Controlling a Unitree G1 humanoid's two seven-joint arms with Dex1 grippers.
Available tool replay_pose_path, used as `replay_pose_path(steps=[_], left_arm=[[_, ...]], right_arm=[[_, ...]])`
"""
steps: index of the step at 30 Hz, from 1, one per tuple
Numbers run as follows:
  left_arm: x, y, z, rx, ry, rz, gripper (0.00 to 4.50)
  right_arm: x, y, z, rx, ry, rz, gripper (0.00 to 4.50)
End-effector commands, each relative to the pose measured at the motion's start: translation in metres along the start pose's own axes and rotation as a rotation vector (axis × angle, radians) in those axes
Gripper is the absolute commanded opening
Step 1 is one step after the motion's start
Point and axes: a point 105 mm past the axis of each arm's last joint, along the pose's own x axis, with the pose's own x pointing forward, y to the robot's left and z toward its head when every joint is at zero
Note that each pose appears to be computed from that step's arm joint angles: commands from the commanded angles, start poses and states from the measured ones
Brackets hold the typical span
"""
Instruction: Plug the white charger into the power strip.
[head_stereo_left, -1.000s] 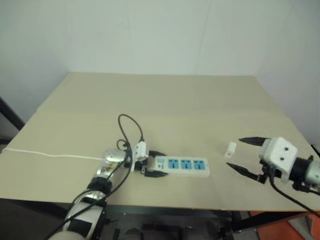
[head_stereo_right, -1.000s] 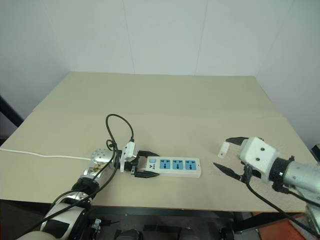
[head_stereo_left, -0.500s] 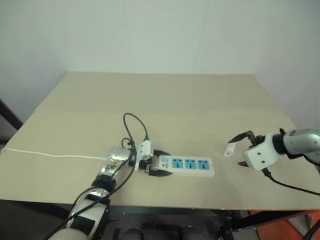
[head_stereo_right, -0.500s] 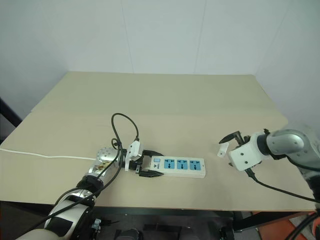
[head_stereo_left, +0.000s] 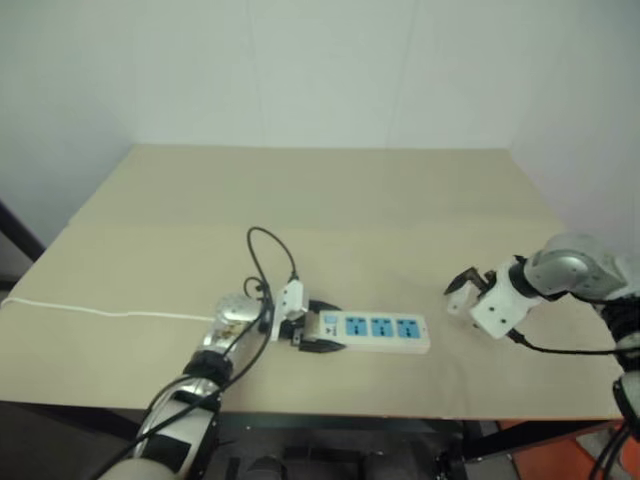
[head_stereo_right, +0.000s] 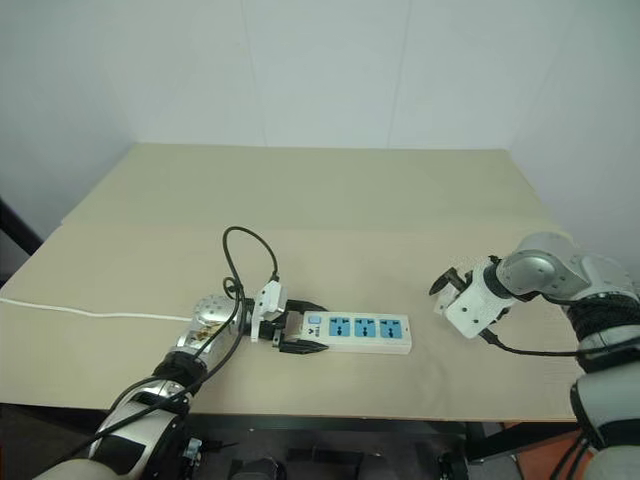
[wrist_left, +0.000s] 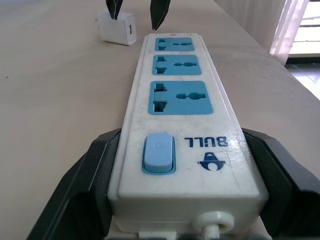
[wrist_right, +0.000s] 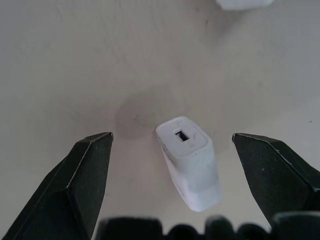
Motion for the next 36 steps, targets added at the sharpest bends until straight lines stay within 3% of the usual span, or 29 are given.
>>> replay_pose_path(steps=[1,12,15,22,24,29,31,34,36], left_arm=[[0.006,-0.005,0.000,0.008,0.006,-0.022,3.28],[0.009,-0.008,-0.002,-0.004,0.002,0.007,3.28],[0.007,-0.009,-0.002,-0.007,0.002,0.017,3.28],[0.004,-0.011,-0.004,-0.015,0.011,0.024,3.28],[0.004,-0.011,-0.004,-0.016,0.013,0.022,3.28],[0.005,-0.010,-0.003,-0.018,0.015,0.009,3.28],[0.004,-0.009,-0.004,-0.018,0.019,0.007,3.28],[0.002,-0.008,-0.004,-0.021,0.023,0.007,3.28],[-0.001,-0.006,-0.005,-0.022,0.031,0.014,3.28]], right_arm=[[-0.002,-0.011,-0.005,-0.043,0.027,-0.016,4.50],[0.024,-0.008,-0.007,-0.120,0.046,0.114,4.50],[0.029,-0.004,-0.005,-0.140,0.039,0.132,3.93],[0.040,0.000,0.004,-0.196,0.002,0.166,1.47],[0.042,0.000,0.005,-0.191,-0.006,0.151,1.21],[0.037,-0.014,0.012,-0.167,-0.030,0.000,1.21],[0.027,-0.028,0.020,-0.117,-0.045,-0.138,1.21],[0.010,-0.042,0.034,-0.003,-0.085,-0.288,1.21],[-0.007,-0.059,0.049,0.186,-0.180,-0.484,1.21]])
